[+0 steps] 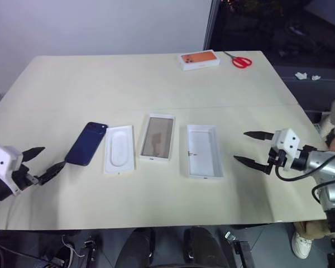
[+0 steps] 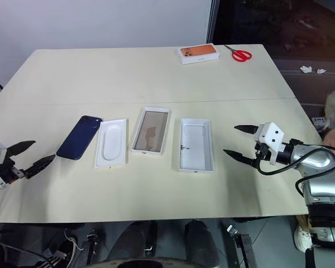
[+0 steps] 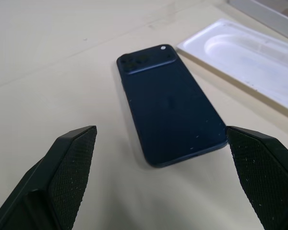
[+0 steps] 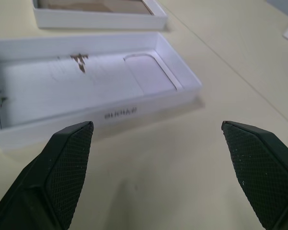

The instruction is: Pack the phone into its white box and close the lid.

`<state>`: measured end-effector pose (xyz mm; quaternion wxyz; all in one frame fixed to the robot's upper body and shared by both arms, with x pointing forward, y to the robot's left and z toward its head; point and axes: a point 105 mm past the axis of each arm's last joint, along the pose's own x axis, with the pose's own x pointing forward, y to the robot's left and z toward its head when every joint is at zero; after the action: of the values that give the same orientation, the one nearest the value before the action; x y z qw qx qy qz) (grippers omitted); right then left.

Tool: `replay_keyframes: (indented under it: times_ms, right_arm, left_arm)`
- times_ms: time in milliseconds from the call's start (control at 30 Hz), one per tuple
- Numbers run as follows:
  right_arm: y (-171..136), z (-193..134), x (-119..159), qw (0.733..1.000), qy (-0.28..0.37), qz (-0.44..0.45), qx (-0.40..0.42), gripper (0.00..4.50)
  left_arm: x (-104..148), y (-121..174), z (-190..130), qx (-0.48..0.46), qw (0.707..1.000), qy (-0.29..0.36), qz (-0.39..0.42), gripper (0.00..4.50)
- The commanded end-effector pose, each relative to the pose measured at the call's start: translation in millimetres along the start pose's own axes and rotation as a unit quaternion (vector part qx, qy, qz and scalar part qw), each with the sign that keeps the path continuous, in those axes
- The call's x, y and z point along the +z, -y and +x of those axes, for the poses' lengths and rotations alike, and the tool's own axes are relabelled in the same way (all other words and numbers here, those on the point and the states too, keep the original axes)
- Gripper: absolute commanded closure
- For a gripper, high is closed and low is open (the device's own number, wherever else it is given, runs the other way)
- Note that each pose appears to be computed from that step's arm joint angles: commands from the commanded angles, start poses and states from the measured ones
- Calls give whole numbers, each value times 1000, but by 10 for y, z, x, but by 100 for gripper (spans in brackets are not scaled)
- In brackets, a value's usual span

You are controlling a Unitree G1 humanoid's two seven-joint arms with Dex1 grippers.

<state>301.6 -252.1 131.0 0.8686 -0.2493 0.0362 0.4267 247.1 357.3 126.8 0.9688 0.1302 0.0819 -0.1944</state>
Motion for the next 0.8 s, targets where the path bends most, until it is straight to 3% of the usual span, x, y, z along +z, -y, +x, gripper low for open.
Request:
replay_keyframes:
  times_ms: [33,600,800]
  right_arm:
    - [98,-122,62,1000,3,-22,-18,3]
    - [152,-23,57,999,2,-38,-15,3]
    - [72,43,181,999,22,-15,28,3]
  left_arm:
    - [92,-118,-86,15,1000,12,16,0]
    - [185,-54,53,6,999,19,-37,0]
    - [243,47,134,-20,996,12,-92,0]
